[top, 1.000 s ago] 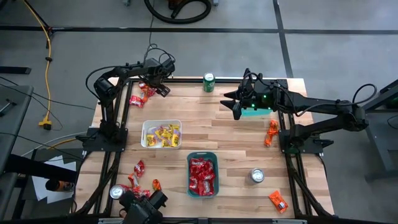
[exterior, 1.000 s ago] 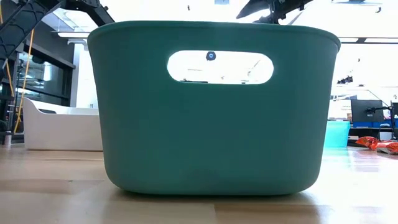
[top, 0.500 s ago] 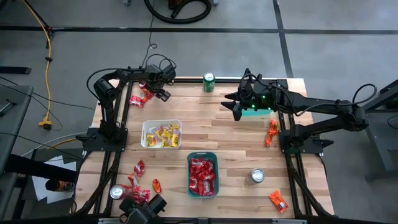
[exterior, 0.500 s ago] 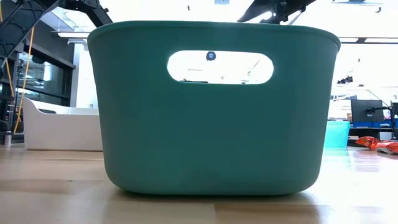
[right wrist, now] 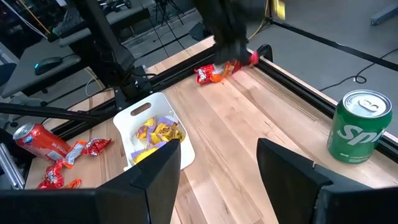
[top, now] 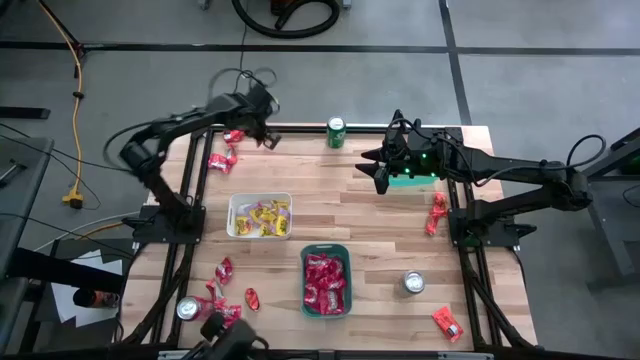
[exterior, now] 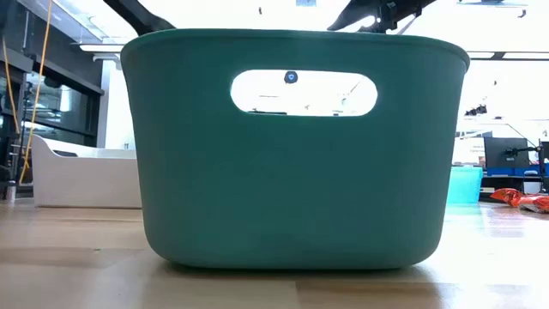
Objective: Sort candy
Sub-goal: Put the red candy pack into the green bin
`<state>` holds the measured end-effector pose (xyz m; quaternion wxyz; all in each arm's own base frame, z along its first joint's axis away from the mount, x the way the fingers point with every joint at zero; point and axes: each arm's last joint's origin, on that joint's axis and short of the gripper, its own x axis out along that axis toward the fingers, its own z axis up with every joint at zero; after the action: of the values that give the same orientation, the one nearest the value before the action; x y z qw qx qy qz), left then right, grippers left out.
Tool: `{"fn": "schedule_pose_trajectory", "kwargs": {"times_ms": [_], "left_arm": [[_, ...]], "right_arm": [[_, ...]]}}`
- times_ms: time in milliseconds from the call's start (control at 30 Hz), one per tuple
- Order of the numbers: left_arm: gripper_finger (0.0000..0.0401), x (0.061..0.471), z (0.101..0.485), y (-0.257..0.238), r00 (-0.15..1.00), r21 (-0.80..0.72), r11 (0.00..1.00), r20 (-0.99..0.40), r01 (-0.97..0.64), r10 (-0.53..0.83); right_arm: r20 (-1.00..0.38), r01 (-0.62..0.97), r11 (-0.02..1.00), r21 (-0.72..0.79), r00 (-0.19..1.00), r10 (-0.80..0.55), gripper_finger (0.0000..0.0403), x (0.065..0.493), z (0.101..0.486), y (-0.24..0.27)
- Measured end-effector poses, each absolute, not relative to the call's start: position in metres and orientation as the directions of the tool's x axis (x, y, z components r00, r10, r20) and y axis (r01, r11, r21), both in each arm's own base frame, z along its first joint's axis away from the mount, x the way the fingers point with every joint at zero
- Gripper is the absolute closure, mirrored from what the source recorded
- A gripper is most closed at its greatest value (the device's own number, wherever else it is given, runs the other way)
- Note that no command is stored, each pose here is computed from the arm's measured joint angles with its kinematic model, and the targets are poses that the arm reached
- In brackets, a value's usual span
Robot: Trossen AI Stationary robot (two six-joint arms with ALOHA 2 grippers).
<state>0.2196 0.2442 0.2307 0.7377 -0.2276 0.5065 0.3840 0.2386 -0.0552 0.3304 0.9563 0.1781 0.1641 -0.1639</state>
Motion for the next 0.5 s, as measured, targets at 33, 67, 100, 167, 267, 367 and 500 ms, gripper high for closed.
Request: {"fn": "schedule_pose_trajectory", "kwargs": {"times_ms": [33,67,100,167,267,367,500], "left_arm": [[0.0397,0.220,0.246,0.240,0.278,0.004,0.620,-0.892,-0.785,0.357],[0.0396,0.221,0.262,0.234,0.369,-0.047,0.646,-0.852,-0.761,0.372],[0.0397,0.222,0.277,0.226,0.456,-0.097,0.677,-0.807,-0.730,0.376],[0.0398,0.226,0.301,0.208,0.610,-0.176,0.742,-0.702,-0.647,0.366],[0.0399,0.230,0.327,0.172,0.779,-0.248,0.826,-0.543,-0.505,0.313],[0.0400,0.233,0.338,0.129,0.891,-0.317,0.874,-0.389,-0.369,0.235],[0.0400,0.237,0.327,0.072,0.960,-0.445,0.865,-0.249,-0.230,0.127]], "right_arm": [[-0.372,0.371,0.883,0.286,0.893,-0.255,0.0197,0.239,0.330,-0.055],[-0.372,0.371,0.883,0.286,0.893,-0.255,0.0197,0.239,0.330,-0.055],[-0.372,0.371,0.884,0.286,0.893,-0.254,0.0197,0.239,0.330,-0.055],[-0.374,0.350,0.890,0.291,0.898,-0.231,0.0197,0.239,0.330,-0.054],[-0.386,0.256,0.922,0.291,0.913,-0.132,0.0197,0.238,0.330,-0.051],[-0.406,0.185,0.938,0.293,0.912,-0.053,0.0197,0.234,0.329,-0.046],[-0.422,0.138,0.954,0.266,0.906,-0.014,0.0197,0.228,0.330,-0.043]]}}
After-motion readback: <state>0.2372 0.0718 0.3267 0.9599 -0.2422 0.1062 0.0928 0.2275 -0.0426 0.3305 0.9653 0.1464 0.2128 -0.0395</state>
